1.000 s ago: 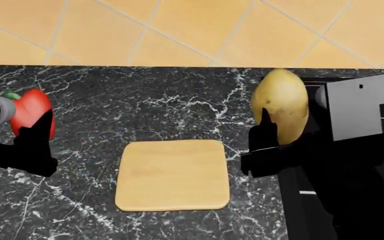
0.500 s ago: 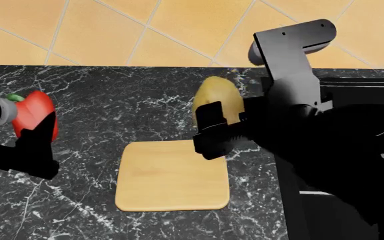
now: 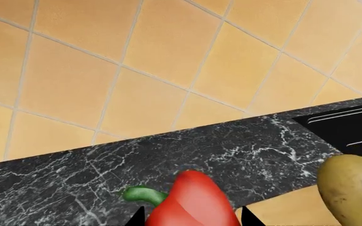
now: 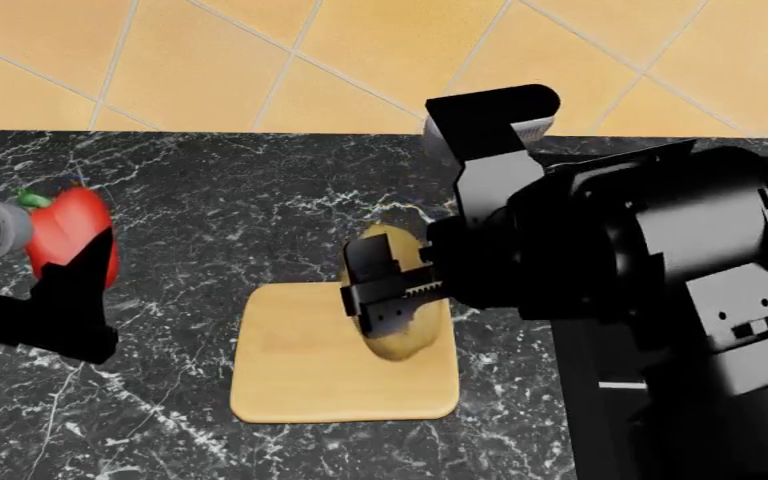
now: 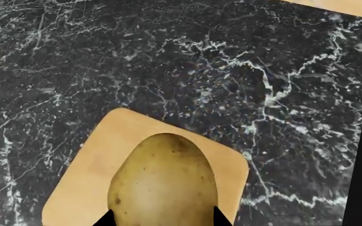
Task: Pick the vegetables from the sink and place them on the cutting board.
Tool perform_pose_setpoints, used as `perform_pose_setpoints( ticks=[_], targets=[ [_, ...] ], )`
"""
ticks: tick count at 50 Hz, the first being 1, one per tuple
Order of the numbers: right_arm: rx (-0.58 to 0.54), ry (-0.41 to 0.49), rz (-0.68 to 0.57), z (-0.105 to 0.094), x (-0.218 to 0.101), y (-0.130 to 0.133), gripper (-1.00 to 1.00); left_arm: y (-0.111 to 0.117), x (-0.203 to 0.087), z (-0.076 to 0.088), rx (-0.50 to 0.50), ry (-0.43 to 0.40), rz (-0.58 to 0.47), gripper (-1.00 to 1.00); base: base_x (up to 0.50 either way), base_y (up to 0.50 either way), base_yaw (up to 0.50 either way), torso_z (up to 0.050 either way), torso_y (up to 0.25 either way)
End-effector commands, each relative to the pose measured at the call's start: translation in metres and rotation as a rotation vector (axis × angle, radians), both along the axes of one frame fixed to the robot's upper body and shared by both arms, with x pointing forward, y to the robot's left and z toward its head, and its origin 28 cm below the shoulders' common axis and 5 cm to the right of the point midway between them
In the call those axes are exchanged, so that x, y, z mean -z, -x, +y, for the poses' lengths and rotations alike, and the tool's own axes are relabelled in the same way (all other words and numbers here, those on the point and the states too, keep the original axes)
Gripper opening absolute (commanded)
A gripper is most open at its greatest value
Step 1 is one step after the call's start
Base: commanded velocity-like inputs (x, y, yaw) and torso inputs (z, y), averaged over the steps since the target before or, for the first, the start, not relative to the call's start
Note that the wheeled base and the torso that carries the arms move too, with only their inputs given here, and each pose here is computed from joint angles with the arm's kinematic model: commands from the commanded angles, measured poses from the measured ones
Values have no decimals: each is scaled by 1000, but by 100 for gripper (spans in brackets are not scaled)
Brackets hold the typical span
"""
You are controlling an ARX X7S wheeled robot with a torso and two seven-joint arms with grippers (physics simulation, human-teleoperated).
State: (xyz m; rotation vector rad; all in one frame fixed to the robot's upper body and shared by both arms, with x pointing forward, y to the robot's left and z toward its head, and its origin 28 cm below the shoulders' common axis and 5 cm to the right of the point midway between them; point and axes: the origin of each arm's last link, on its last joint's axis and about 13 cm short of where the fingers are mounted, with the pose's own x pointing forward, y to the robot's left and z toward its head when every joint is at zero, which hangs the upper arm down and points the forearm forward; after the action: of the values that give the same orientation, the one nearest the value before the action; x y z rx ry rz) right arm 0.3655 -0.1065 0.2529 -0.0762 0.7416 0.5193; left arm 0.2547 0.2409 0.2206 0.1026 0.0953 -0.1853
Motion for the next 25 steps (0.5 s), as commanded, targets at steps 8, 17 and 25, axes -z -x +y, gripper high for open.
perform_pose_setpoints(
  ticks=[8, 17, 25],
  targets=[
    [29, 23, 75, -1, 12, -23, -100, -4, 4, -1, -4, 7, 6, -100, 0, 0, 0, 0, 0],
    [29, 28, 115, 1, 20, -26, -100, -3, 4, 4, -10, 5, 5, -100, 0, 0, 0, 0, 0],
    [2, 57, 134, 2, 26, -20, -100, -2, 5, 4, -9, 8, 6, -100, 0, 0, 0, 0, 0]
  ],
)
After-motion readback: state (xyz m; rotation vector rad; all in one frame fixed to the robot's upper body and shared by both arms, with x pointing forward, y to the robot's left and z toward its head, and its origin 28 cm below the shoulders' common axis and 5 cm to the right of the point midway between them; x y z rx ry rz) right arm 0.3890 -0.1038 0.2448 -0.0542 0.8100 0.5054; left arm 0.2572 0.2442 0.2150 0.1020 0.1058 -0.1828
